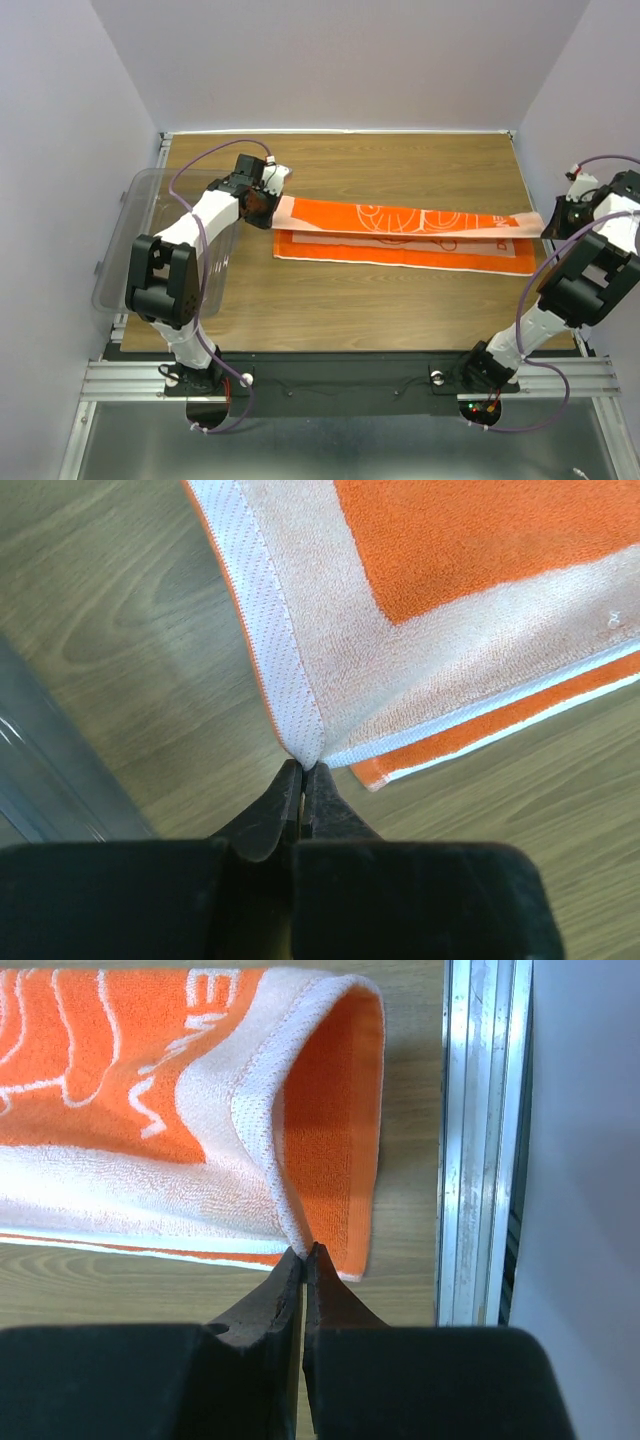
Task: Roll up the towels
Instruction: Fold the towel
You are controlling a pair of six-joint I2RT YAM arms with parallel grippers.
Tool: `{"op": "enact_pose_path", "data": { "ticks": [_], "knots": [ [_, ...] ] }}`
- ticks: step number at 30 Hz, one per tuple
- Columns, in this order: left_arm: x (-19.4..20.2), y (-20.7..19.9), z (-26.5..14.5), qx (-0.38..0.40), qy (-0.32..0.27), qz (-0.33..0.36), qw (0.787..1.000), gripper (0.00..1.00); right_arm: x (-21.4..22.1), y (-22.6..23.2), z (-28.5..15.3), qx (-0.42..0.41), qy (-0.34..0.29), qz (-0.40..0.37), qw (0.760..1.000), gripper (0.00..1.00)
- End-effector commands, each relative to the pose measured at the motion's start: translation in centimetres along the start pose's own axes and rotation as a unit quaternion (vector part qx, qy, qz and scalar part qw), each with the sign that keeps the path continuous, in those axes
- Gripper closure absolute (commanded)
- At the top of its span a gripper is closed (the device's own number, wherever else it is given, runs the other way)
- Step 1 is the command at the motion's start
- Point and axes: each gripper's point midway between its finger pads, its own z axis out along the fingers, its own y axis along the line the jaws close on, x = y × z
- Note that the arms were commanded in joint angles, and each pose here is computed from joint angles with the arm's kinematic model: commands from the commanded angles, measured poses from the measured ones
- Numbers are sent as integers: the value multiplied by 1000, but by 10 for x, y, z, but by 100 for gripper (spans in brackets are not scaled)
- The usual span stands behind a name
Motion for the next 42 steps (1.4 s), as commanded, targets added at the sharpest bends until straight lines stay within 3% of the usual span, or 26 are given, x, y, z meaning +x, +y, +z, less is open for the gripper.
{"op": "enact_pose_path", "data": {
  "ticks": [1, 13, 28, 42],
  "knots": [
    [-20, 0, -26, 2, -34, 8, 999, 100, -16, -9, -8, 12, -20, 0, 1000, 99],
    [-48, -9, -56, 25, -81, 5, 996, 100, -33, -14, -12, 15, -37, -2, 999, 100],
    [43, -32, -19, 82, 46, -22, 995, 100, -21, -29, -3, 40, -9, -18, 999, 99],
    [59, -34, 13, 98, 91, -48, 990, 100, 4, -33, 12, 50, 18, -30, 998, 99]
  ]
}}
